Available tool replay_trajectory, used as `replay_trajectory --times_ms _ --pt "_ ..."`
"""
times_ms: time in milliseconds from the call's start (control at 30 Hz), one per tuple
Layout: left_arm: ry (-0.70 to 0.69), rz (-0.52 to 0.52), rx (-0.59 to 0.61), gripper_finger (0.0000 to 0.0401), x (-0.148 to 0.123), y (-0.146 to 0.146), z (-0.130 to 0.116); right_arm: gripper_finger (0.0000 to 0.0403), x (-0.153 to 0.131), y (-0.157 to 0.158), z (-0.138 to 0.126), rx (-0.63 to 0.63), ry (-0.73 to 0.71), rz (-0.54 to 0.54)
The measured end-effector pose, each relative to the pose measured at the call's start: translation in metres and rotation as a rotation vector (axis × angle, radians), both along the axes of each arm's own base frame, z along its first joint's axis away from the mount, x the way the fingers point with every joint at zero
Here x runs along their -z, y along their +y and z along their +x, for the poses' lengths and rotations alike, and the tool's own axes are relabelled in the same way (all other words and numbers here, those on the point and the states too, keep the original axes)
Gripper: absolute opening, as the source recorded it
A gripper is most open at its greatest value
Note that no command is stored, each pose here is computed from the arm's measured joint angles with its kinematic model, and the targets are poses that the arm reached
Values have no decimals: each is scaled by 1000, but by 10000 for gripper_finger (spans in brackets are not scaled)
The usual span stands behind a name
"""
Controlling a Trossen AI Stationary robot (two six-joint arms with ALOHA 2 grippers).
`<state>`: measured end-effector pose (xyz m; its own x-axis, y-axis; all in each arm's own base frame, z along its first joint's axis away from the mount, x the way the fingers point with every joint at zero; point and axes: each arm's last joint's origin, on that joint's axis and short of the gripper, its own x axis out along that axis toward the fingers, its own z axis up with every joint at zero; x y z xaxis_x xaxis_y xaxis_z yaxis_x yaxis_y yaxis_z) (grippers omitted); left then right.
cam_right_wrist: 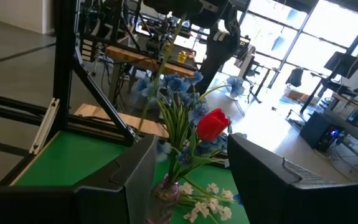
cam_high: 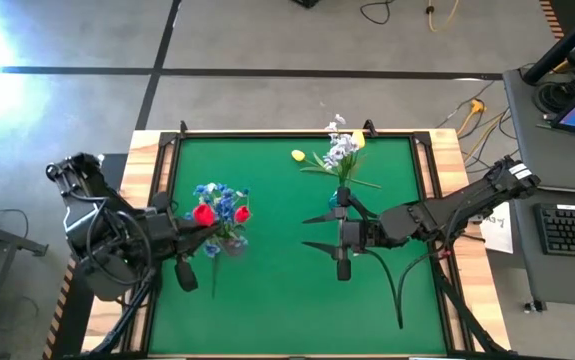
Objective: Sort flowers into vase by color
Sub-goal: Put the red tulip into the violet vase
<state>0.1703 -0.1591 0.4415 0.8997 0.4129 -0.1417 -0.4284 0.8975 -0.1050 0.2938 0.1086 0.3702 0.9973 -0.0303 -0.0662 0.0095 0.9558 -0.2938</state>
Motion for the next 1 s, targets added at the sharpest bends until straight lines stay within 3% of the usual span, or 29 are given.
replay_trajectory --times_ms 467,1000 --pt "96 93 4 0 4 17 -12 192 1 -2 1 7 2 -4" --pt "147 128 -93 0 10 36 -3 192 6 -11 4 37 16 -7"
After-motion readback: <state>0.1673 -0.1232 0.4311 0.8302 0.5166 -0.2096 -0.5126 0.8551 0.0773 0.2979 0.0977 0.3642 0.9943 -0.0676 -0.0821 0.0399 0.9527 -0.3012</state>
